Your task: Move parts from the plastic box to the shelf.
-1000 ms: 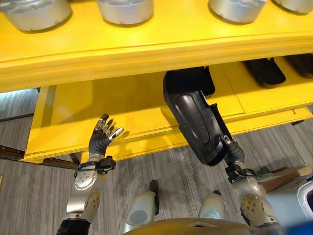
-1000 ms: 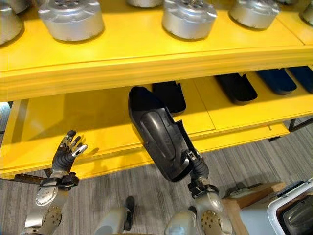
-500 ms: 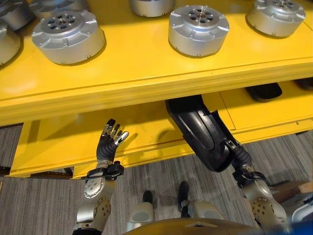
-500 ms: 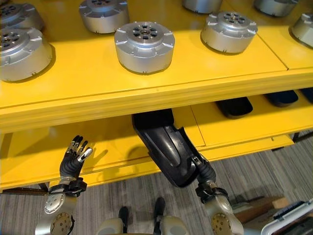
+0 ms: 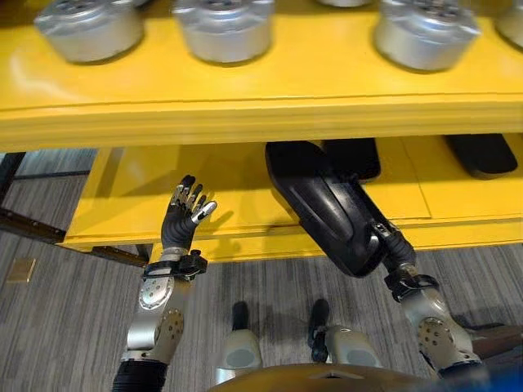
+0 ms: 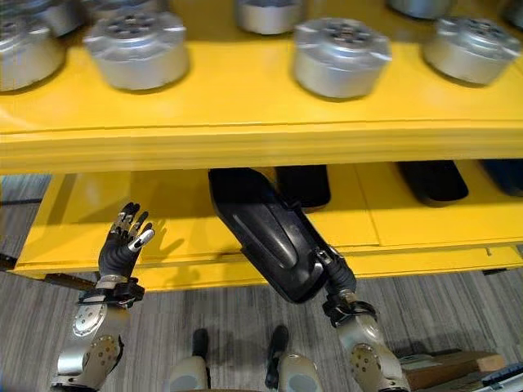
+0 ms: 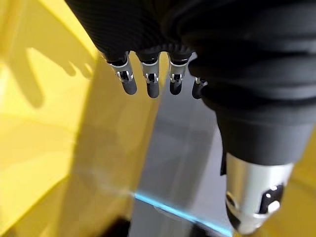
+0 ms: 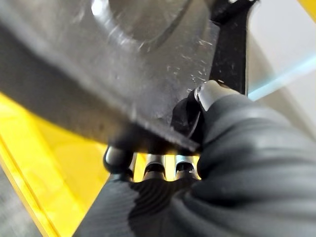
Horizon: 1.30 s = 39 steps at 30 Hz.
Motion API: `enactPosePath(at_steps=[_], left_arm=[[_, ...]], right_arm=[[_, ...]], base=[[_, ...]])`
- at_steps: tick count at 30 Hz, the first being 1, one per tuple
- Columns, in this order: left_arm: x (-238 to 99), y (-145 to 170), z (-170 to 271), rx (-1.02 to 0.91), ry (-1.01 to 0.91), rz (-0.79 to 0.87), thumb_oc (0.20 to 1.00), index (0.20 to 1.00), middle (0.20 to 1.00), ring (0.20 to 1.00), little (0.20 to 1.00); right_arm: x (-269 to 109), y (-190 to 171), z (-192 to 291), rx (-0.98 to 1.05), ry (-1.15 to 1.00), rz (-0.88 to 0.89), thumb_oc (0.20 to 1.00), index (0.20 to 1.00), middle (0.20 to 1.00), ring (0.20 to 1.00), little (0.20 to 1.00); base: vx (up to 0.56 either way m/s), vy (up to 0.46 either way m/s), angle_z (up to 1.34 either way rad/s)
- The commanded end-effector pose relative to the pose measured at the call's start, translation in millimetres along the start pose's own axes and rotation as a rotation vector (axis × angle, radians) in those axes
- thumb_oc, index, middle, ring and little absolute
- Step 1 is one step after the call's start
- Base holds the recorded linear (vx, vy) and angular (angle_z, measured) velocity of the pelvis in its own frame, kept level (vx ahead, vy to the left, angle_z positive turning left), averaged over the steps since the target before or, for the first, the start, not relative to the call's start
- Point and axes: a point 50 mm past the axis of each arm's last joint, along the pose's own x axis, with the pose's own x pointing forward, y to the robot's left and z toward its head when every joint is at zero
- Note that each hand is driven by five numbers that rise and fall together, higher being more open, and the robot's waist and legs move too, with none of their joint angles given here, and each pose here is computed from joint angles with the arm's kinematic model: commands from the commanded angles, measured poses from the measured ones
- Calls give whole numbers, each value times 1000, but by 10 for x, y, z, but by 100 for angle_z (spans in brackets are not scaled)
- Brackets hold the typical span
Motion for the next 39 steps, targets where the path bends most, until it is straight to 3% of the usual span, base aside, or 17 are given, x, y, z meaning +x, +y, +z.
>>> enactPosePath(at_steps=[1,2,3,6,12,18,24,28,34,39], left_arm=[[-36,38,283,84,-124,-32,1000,1000,1000,1000,1000],[22,16,340,98,-141,-42,1000,1000,1000,1000,1000],[24,16,342,98,-142,-42,1000,1000,1000,1000,1000],[130,-41,432,118,-173,-59,1000,1000,1000,1000,1000],[247,-261,463,79,-202,-109,1000,1000,1000,1000,1000],[250,-432,526,65,-226,-183,1000,1000,1000,1000,1000],[233,-531,515,51,-211,-236,1000,1000,1000,1000,1000],[252,-615,484,20,-192,-262,1000,1000,1000,1000,1000],[318,-717,496,-12,-202,-287,1000,1000,1000,1000,1000],[374,-805,515,-30,-212,-304,1000,1000,1000,1000,1000]], right_arm=[[172,352,294,61,-152,159,200,200,200,200,200],[397,589,469,38,-209,204,200,200,200,200,200],[400,592,471,38,-210,205,200,200,200,200,200],[663,1063,720,26,-277,305,200,200,200,200,200],[849,1376,1102,81,-406,293,200,200,200,200,200],[989,1524,1688,117,-587,198,200,200,200,200,200],[1099,1645,1921,200,-617,140,200,200,200,200,200],[1243,1660,2092,339,-616,7,200,200,200,200,200],[1419,1467,2129,493,-547,-197,200,200,200,200,200],[1475,1506,1968,579,-493,-245,200,200,200,200,200]], base=[[-89,60,31],[-85,37,23],[-163,43,33],[-190,2,16],[-156,26,8],[-108,39,0],[-55,10,2],[0,0,0],[31,10,6],[22,-4,4]])
